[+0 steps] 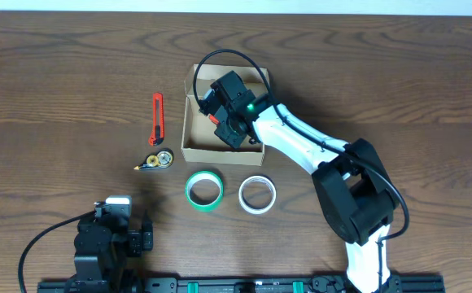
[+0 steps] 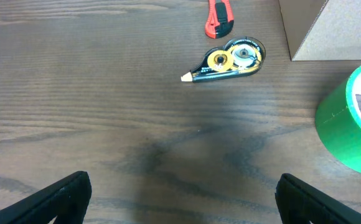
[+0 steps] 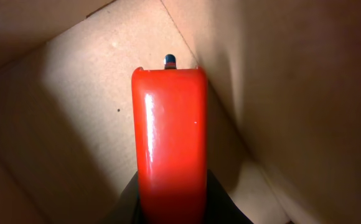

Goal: Pack container
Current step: 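Carry the stapler into the cardboard box and release it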

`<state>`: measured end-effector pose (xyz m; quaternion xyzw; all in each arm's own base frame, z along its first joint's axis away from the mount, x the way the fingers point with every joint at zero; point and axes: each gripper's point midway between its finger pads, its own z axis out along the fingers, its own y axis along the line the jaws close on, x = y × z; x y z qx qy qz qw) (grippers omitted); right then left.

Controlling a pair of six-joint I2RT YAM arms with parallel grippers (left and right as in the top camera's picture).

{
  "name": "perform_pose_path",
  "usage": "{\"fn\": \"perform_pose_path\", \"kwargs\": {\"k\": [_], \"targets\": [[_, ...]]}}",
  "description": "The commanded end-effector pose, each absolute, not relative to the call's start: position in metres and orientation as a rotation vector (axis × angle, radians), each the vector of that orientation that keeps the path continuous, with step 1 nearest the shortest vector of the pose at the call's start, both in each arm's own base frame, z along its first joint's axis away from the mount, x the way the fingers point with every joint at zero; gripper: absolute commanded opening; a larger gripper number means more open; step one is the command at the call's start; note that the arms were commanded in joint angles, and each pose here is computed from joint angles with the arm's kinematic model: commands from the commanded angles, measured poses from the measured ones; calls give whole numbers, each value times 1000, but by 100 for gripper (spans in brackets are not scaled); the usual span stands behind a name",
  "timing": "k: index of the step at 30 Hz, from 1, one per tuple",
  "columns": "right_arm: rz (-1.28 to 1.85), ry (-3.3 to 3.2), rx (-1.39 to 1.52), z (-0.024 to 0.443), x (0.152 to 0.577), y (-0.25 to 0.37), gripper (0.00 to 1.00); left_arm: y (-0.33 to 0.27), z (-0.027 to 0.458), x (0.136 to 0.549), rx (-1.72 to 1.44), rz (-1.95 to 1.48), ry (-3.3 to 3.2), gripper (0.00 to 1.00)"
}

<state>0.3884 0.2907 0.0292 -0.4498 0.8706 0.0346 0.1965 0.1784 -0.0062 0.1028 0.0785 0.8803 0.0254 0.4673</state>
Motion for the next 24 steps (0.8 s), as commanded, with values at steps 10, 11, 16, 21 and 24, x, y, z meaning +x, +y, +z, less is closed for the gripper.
{"fn": "perform_pose_path", "kwargs": {"k": [10,11,16,21,24], "targets": [[103,2375,-1267,34,399,304,43,-4,91,173,207,83,2205,95],[103,2374,-1268,34,399,304,48,-4,91,173,207,83,2205,95],[107,2359,-1258,41,402,306,53,-4,91,173,207,83,2205,96],[131,2309,-1211,78,408,314,54,-4,91,173,207,83,2205,95],[146,2271,-1196,110,407,318,54,-4,91,173,207,83,2205,95]]}}
